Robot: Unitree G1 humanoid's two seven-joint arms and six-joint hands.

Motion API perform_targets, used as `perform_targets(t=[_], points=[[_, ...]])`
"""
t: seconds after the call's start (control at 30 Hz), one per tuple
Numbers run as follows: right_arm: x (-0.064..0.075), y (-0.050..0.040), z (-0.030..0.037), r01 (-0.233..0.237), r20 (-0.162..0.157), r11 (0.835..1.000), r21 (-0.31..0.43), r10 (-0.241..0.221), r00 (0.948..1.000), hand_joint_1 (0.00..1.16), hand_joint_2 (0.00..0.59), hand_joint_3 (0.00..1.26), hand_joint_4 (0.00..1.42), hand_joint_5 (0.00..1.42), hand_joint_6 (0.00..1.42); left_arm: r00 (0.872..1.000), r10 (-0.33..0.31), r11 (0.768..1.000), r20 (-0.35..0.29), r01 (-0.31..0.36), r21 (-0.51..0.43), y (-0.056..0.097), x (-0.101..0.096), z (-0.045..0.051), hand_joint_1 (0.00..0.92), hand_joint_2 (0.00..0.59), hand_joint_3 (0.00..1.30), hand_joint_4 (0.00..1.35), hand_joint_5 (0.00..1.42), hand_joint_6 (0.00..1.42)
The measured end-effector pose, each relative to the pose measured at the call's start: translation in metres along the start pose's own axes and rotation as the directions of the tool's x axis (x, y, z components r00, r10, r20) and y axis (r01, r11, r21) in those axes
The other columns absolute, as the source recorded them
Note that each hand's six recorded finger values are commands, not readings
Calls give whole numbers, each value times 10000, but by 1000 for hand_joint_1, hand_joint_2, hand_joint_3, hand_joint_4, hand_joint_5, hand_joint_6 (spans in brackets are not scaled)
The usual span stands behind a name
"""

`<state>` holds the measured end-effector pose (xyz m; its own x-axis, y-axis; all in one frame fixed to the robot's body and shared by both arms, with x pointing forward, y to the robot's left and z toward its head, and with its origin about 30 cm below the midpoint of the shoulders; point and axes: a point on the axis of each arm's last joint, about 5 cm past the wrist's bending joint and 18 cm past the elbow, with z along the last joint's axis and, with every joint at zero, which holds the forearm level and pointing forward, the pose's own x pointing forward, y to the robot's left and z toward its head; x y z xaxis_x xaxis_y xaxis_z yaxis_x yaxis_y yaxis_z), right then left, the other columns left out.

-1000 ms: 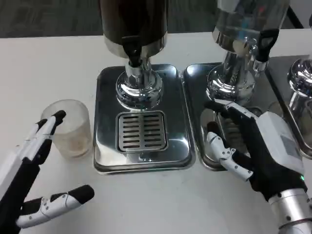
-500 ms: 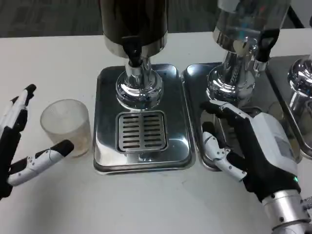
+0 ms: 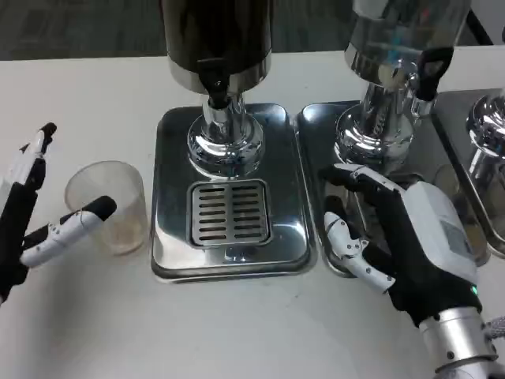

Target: Grasp the cup under the faucet to collect the drink, then remove the cup.

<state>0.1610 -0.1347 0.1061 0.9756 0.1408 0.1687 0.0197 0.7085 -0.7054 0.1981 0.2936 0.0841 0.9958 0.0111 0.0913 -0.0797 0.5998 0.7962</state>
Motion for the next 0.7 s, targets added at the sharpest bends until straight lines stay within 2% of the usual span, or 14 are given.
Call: perform_targets(t=[0.2,0.43,0.7], points=[[5,16,18,-44,95,10000,9,44,9999,317,469,368,341,298,342,9991,-379,9992,-202,382,141,-13,101,-35,60,0,0,0,22,216],[18,31,42,40,222,10000,28,-41,9997,317,469,392,348,313,360,9936,-996,9940,-533,1018,394,-38,162,-86,64,0,0,0,27,222],[20,48,60,28,322,10000,29,-29,9995,317,469,406,360,314,363,9876,-1381,9862,-743,1441,817,-11,236,-114,85,0,0,0,72,240]])
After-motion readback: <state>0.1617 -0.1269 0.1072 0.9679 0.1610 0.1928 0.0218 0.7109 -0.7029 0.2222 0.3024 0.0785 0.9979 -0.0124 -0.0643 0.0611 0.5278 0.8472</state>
